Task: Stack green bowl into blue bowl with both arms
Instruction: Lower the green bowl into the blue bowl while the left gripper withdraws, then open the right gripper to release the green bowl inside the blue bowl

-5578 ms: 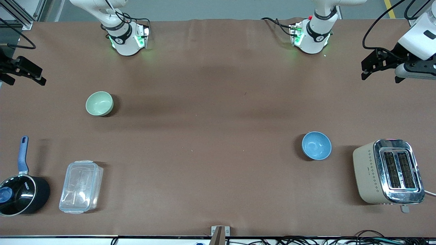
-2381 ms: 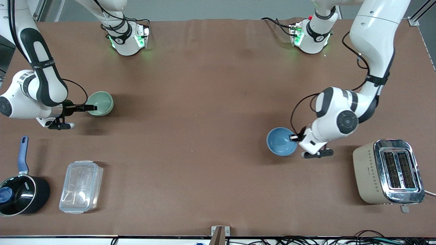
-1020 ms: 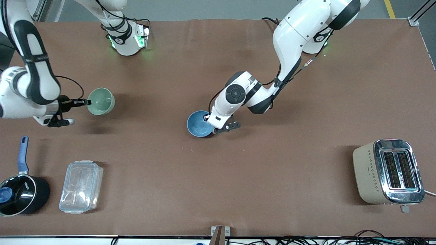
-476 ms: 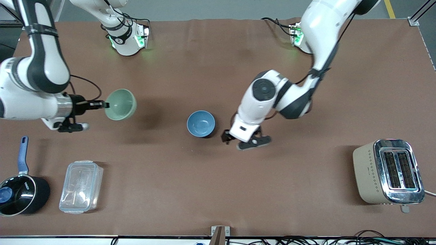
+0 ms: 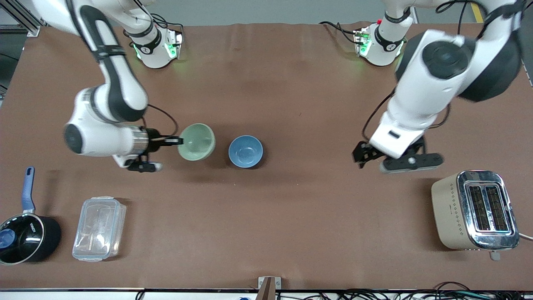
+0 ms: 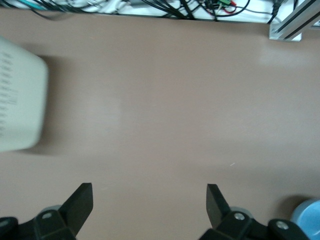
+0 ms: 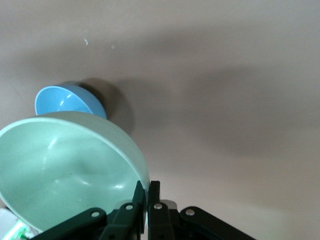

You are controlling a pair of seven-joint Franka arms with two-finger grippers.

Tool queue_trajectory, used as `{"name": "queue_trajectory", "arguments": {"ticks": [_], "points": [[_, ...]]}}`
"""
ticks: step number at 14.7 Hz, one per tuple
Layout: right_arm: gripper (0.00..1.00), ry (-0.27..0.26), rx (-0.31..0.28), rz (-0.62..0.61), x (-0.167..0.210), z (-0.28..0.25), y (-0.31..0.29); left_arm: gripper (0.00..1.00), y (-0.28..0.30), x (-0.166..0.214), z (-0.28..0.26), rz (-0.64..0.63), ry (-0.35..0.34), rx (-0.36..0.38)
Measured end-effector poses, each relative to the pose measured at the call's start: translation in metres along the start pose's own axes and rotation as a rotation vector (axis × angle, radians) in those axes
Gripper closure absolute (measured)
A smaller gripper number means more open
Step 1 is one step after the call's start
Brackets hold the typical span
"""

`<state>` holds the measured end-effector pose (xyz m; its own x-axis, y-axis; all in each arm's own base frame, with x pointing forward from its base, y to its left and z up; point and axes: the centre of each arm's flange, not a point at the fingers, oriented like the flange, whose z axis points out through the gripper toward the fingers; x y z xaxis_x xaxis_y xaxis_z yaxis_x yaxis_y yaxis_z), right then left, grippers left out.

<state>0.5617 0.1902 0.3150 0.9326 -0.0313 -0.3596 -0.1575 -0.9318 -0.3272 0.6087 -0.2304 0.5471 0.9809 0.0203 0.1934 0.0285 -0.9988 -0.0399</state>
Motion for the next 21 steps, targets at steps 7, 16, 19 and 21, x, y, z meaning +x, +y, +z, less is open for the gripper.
{"name": "queue_trajectory", "arguments": {"ticks": [7, 16, 19, 21], "points": [[0.96, 0.021, 0.015, -0.003, -0.009, 0.063, -0.064, 0.00, -0.093, -0.016, -0.067, 0.119, -0.080, -0.013], [0.96, 0.049, 0.010, -0.001, -0.002, 0.122, -0.079, 0.00, -0.140, -0.049, -0.101, 0.159, -0.136, 0.007], [0.96, 0.055, 0.007, 0.004, 0.002, 0.127, -0.076, 0.00, -0.140, -0.050, -0.101, 0.160, -0.138, 0.007], [0.95, 0.067, 0.006, 0.012, 0.005, 0.127, -0.072, 0.00, -0.139, -0.050, -0.099, 0.161, -0.141, 0.007]]}}
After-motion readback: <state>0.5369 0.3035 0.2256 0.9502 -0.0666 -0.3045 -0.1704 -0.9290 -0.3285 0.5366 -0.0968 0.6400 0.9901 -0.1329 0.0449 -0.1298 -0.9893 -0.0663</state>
